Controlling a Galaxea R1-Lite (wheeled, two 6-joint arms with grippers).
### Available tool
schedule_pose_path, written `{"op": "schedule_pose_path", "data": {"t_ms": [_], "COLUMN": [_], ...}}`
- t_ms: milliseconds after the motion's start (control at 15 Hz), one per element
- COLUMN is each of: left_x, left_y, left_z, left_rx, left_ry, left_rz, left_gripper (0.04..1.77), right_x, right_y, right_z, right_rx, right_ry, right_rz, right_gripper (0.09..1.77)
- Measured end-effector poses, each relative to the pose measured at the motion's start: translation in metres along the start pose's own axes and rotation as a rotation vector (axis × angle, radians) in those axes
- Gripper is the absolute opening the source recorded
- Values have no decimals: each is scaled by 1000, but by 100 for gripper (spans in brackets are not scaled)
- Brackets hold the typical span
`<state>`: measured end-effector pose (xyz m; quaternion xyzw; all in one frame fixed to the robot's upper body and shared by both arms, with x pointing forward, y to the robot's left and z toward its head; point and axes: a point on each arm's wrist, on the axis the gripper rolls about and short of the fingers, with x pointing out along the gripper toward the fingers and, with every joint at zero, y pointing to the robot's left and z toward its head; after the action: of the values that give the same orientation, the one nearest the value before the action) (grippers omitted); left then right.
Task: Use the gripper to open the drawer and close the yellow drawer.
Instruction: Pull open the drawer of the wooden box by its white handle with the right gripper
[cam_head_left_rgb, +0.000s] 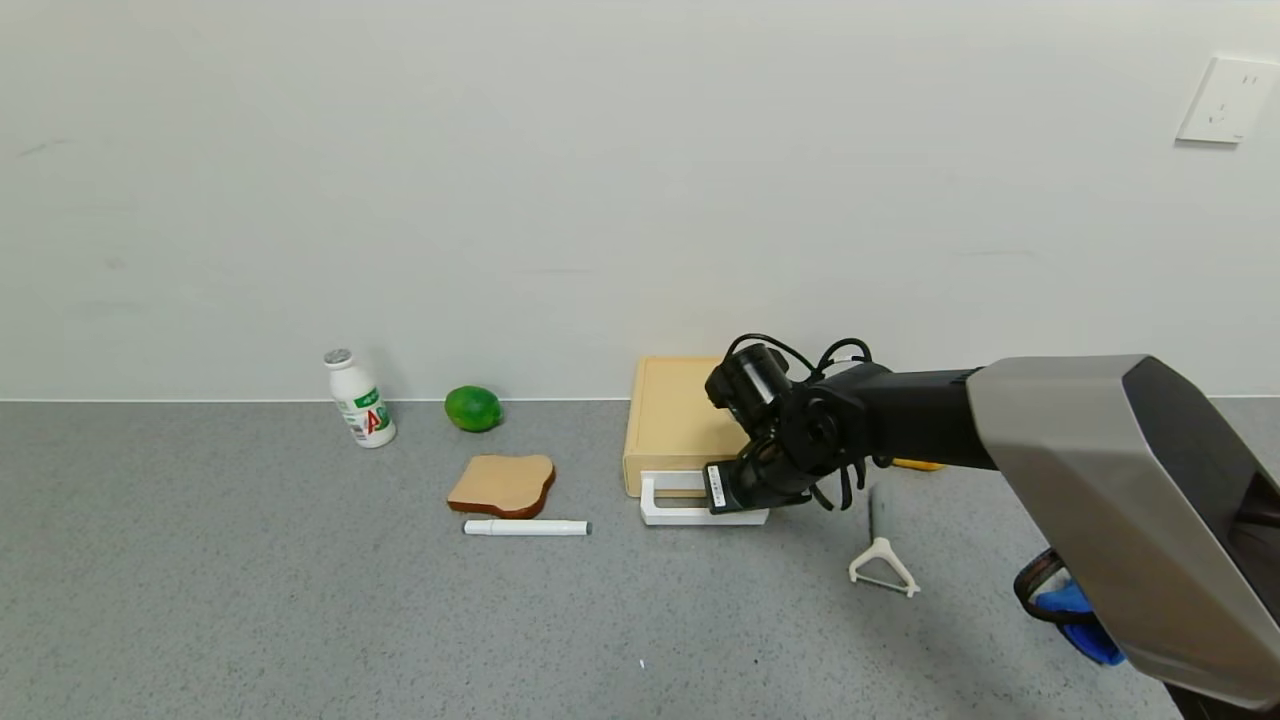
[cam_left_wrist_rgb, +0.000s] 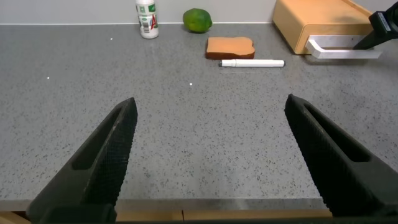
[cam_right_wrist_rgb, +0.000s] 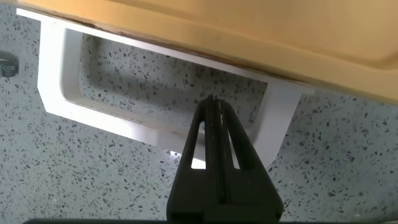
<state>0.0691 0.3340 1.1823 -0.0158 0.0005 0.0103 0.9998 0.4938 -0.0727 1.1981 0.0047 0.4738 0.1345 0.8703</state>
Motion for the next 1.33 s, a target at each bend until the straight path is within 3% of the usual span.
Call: {"op": "schedule_pose_path", "data": {"t_ms": [867,1200,1333], "left_x": [0,0,0], "left_y": [0,0,0], "left_z": [0,0,0], "left_rx": [0,0,0], "left_ry": [0,0,0], "left_rz": [0,0,0], "left_gripper": [172,172,172], "right_x": [-14,-22,-26], "right_y": [-4,1,2], "right_z": [-16,-24,-28], "right_rx": [10,21,33], "right_ry": [197,235,270], "right_rz": [5,1,26], "right_gripper": [12,12,12]}}
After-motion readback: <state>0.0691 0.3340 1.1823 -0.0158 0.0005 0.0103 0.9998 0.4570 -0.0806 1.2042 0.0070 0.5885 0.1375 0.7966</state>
